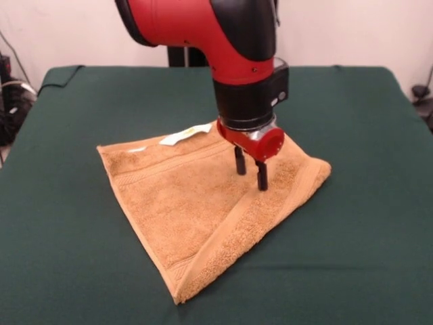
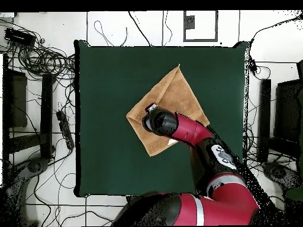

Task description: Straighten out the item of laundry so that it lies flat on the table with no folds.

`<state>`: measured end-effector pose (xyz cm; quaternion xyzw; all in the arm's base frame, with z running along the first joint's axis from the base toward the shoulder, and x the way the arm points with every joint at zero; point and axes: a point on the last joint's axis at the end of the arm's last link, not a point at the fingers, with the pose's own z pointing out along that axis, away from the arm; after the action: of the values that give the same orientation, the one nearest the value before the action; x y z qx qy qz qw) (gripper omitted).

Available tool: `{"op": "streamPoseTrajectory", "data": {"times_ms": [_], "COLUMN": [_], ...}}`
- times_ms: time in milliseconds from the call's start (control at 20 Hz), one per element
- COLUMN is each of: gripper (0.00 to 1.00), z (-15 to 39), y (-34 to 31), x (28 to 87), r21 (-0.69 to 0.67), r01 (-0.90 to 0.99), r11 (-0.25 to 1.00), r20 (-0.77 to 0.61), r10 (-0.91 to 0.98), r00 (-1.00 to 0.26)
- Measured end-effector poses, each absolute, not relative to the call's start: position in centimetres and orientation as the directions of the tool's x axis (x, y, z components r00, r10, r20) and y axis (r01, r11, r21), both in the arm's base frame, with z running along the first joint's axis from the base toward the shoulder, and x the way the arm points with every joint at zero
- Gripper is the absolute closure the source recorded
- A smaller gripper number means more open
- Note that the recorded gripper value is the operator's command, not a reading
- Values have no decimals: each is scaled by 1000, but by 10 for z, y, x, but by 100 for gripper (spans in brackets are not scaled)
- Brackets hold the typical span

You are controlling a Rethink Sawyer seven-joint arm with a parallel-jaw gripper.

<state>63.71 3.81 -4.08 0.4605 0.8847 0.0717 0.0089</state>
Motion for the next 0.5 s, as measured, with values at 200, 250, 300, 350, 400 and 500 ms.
{"op": "streamPoseTrajectory", "data": {"times_ms": [200,250,300,350,400,500], "gripper": [0,0,0,0,0,0], "z": [-40,-40,-39,-38,-36,-28], "y": [41,41,42,43,44,48], "x": [639,639,640,641,642,646], "r21": [141,142,144,148,152,168], "r01": [812,811,811,811,810,807], "r11": [567,567,567,567,566,567], "r20": [52,52,52,53,53,56], "r10": [815,814,814,814,814,811], "r00": [-578,-578,-578,-579,-579,-582]}}
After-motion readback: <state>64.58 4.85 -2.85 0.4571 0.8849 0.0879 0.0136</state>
